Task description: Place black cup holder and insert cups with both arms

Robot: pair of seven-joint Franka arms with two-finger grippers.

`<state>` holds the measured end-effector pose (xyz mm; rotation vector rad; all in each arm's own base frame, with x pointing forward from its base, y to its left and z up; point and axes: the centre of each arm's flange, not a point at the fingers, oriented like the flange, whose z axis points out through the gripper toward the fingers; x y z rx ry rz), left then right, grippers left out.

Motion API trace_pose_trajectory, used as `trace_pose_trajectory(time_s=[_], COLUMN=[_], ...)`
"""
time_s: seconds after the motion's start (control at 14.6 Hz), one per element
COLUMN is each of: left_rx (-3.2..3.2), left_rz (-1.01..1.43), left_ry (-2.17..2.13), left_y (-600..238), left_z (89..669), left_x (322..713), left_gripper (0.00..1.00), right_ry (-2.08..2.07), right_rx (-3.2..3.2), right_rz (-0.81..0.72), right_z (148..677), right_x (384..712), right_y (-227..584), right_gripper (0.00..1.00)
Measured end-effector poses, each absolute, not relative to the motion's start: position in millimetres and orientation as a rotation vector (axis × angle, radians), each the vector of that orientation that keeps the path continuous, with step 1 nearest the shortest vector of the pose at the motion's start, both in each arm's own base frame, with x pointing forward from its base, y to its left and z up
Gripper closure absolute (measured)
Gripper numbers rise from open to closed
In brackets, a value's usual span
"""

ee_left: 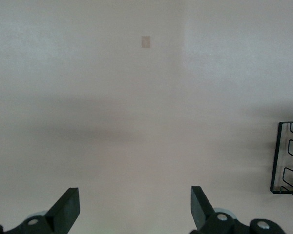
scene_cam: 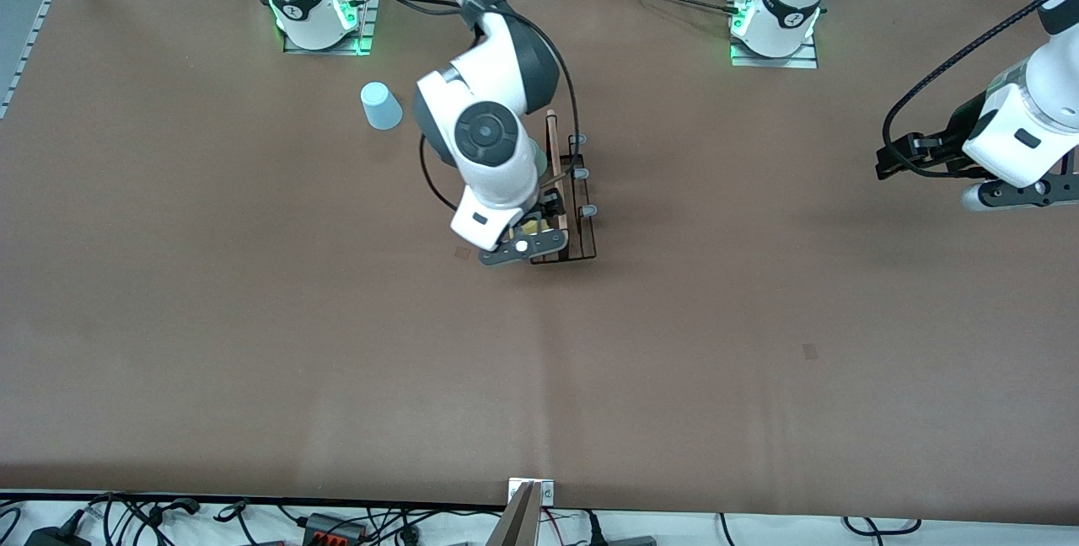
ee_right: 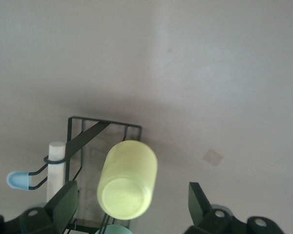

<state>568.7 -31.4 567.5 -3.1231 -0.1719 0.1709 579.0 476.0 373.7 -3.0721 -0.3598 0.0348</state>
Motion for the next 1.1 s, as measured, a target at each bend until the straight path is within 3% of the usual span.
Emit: trace_pose_trajectory(time_s=[0.62, 1.1], left_rx=[-3.124, -3.124], left_rz=[0.163, 0.163], left_ry=[-0.161, -0.161], left_y=[-35.2, -35.2], left_z=[570.3, 570.3], left_x=[567.3, 567.3], left_gripper=[0.0, 0.0], right_ry=[-0.002, 0.166], right_rx=[-3.19, -3.195], right_rz=[-0.053, -0.084], right_z=[485.2, 503.8], right_x=[636.1, 664.8], right_y=[325.3, 245.6], right_gripper=[0.0, 0.0])
